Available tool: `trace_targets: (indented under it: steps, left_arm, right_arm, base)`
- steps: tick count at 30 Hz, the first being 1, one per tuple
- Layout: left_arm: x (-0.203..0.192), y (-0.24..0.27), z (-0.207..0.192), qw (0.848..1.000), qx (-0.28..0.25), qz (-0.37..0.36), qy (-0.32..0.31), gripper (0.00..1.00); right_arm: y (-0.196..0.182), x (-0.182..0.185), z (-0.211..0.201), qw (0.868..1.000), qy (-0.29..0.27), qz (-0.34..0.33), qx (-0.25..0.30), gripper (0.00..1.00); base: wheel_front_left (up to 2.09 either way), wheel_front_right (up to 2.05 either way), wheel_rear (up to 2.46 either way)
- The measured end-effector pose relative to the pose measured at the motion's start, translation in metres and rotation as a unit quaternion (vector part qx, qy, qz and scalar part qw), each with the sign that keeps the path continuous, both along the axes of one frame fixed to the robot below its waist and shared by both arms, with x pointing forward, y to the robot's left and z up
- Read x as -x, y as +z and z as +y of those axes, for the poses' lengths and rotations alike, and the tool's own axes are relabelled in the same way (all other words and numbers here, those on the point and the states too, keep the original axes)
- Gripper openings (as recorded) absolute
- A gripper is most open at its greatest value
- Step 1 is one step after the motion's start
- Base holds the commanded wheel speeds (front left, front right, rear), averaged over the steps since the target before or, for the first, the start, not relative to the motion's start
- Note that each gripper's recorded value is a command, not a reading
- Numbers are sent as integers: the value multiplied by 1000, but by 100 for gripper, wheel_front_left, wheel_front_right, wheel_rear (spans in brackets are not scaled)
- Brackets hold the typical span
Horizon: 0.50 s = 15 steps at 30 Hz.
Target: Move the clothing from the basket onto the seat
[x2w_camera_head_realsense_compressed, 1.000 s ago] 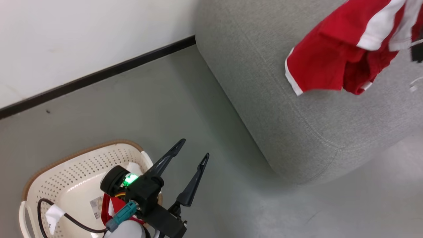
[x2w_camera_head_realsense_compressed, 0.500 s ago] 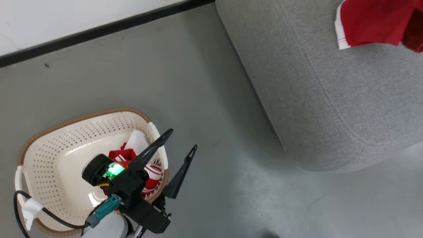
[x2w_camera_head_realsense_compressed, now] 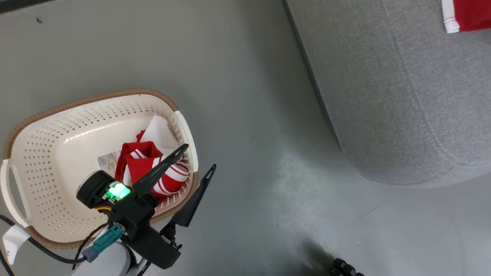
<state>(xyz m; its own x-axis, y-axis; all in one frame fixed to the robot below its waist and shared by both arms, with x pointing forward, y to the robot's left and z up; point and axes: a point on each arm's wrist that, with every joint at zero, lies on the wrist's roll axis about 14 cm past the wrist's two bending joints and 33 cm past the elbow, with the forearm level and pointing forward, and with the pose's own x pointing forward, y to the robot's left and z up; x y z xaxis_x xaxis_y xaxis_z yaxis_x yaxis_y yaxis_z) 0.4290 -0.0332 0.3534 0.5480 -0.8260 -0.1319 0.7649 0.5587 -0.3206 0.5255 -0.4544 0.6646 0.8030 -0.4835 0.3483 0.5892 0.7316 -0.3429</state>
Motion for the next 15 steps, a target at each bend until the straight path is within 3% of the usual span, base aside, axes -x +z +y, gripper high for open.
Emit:
trace_targets:
  steps: [7, 15]
  left_arm:
    - [1, -26, 10, 1000, -13, 23, -1, 100]
    - [0, -40, 13, 999, -12, 41, 0, 100]
  right_arm:
    - [-28, 0, -21, 998, -45, 6, -33, 0]
    - [-144, 8, -21, 982, -81, 99, -138, 0]
  base:
    - [0, 0, 0]
    - [0, 0, 0]
